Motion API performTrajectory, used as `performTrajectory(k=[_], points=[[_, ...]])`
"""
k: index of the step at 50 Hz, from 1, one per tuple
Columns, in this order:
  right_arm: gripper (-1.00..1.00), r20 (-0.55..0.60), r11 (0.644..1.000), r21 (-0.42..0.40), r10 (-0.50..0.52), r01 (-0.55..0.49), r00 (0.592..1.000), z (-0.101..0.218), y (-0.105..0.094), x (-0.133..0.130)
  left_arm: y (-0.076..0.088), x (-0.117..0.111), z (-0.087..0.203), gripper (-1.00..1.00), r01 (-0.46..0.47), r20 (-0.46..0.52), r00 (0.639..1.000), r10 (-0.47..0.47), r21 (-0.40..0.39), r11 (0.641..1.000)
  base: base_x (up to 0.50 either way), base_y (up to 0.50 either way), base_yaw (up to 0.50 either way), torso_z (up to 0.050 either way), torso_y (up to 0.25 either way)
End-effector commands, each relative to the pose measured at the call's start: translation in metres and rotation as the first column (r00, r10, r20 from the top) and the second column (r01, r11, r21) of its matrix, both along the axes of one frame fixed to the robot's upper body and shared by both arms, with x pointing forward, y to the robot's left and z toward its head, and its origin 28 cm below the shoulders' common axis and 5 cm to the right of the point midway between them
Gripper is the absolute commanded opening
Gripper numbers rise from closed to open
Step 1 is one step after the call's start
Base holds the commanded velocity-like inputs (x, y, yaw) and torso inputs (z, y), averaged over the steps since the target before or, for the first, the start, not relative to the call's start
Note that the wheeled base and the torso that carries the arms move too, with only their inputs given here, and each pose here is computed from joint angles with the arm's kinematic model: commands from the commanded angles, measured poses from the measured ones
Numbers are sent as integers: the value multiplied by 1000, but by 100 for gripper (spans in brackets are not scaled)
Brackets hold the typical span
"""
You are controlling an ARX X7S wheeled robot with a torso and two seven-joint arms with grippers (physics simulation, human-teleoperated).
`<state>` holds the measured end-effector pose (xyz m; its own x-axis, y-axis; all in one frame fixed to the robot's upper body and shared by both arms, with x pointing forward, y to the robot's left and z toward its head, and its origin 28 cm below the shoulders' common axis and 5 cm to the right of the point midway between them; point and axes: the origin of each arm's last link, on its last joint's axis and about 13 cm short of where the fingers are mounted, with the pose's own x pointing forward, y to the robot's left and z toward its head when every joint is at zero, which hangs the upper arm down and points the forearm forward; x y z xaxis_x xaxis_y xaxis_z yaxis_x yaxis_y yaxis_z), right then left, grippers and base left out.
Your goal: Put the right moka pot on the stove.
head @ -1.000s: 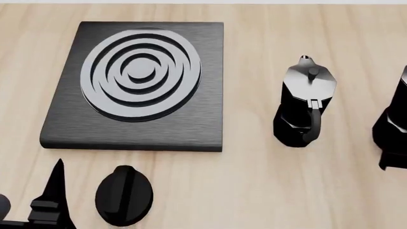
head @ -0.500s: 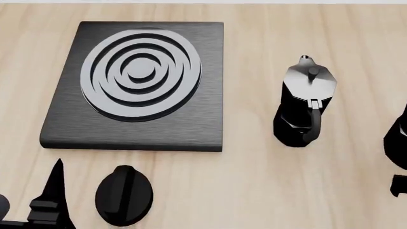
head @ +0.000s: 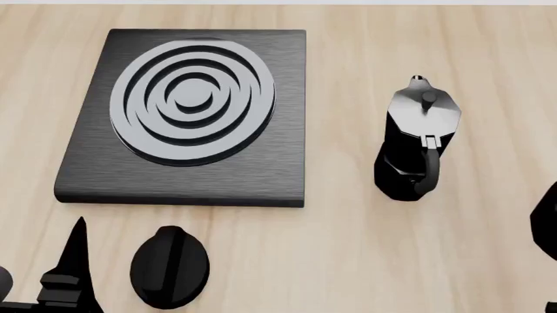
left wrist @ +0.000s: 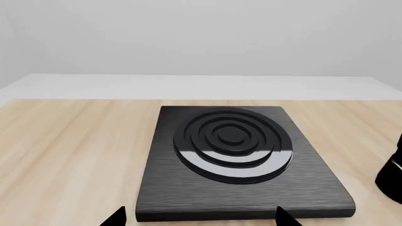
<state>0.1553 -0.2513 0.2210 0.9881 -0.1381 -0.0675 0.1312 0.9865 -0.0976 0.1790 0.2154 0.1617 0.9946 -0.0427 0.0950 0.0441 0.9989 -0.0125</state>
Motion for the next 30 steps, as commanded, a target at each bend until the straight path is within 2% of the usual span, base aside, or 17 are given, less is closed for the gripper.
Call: performTrajectory(k=[1, 10, 30], points=[[-100, 34, 998, -52, 24, -23, 999, 4, 12, -25, 0, 0, 0, 100, 1, 0, 1000, -1, 0, 1000, 0, 0, 0, 0, 0], [-100, 43, 997, -40, 66, -65, 997, 4, 19, -37, 0, 0, 0, 100, 2, 0, 1000, -2, 3, 1000, 0, 0, 0, 0, 1], [-100, 43, 985, -88, 154, -150, 987, 1, 38, -44, 0, -1, 0, 100, 7, 2, 1000, -7, 2, 1000, 0, 0, 0, 0, 0]])
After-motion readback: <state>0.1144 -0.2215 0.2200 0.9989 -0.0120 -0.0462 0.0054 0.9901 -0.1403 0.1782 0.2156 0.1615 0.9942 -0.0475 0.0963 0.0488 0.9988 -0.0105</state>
